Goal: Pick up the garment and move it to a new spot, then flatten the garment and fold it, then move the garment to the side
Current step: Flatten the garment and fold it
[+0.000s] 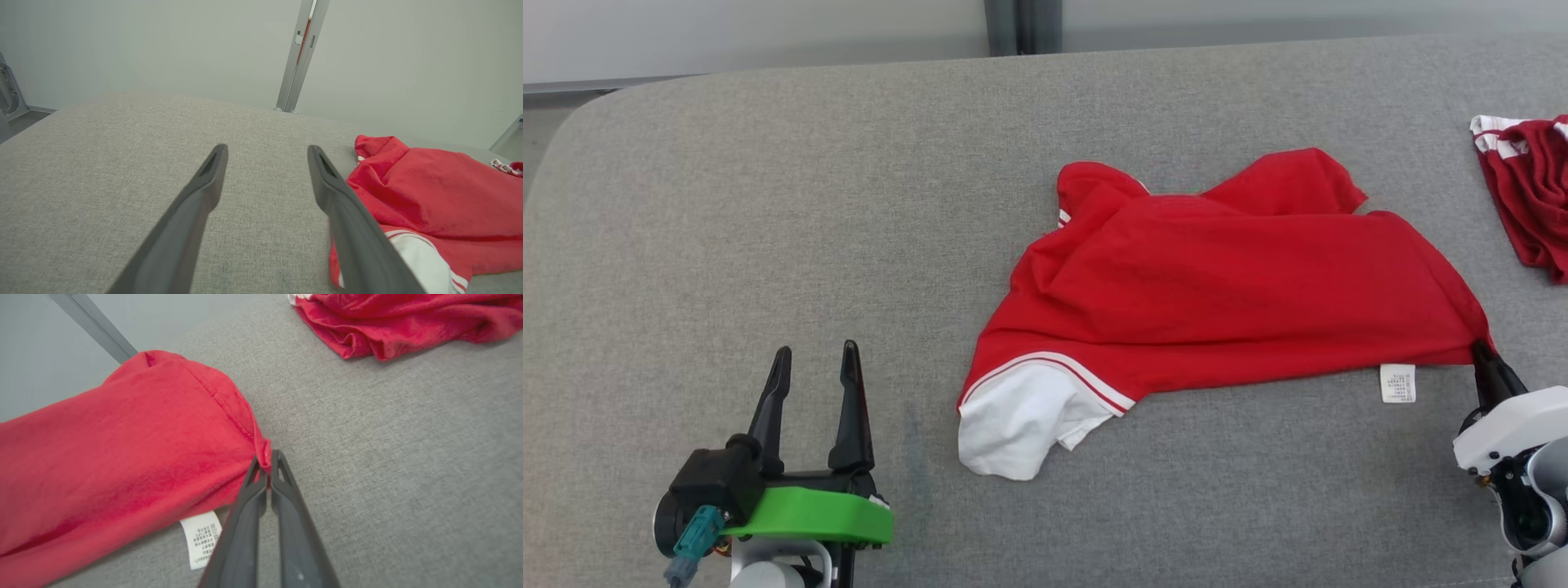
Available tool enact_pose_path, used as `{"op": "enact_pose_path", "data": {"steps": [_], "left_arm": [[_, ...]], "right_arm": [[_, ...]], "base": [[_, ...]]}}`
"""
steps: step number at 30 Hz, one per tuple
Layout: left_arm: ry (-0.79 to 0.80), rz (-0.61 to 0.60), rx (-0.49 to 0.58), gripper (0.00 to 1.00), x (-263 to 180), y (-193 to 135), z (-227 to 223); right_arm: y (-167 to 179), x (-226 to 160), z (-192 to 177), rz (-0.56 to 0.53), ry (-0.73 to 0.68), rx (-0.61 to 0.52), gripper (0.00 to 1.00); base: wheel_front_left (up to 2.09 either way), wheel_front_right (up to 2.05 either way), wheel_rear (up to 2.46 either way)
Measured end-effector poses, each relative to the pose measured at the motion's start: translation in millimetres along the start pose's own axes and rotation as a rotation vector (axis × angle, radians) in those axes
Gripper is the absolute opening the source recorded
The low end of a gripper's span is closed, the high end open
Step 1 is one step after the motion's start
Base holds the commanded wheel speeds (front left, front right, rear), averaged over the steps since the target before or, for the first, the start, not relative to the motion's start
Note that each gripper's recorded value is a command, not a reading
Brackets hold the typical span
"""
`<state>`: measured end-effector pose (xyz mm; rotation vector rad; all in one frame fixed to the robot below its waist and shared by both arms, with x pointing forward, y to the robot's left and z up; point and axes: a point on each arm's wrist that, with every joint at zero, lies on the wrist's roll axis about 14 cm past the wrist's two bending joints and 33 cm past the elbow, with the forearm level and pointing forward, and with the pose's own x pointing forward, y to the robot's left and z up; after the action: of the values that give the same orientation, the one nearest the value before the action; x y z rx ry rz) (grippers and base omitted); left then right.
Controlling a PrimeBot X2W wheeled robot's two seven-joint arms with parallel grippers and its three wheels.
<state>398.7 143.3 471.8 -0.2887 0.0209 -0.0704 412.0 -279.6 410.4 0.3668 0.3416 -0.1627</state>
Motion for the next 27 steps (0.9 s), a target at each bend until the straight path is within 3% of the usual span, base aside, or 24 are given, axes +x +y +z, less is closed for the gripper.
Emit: {"op": "enact_pose_path", "data": {"steps": [4,6,7,19,27], "left_arm": [[0.014,-0.008,-0.001,1.00,2,-2,-5],[0.020,-0.020,0.000,1.00,3,-4,-7],[0.023,-0.026,0.000,1.00,3,-6,-8],[0.170,-0.308,0.092,1.00,26,-71,-42],[0.423,-0.441,0.178,1.00,45,-99,-88]], "right_arm": [[-11,-5,-3,-0.037,0.005,0.002,0.00],[-10,-7,-1,-0.041,-0.007,0.006,0.47],[-9,-7,-1,-0.040,-0.011,0.009,1.00],[-5,-32,55,0.003,-0.214,-0.025,1.00],[22,-45,76,0.078,-0.305,-0.004,1.00]], "base": [[0.00,0.00,0.00],[0.00,0.00,0.00],[0.00,0.00,0.00],[0.00,0.00,0.00],[0.00,0.00,0.00]]}}
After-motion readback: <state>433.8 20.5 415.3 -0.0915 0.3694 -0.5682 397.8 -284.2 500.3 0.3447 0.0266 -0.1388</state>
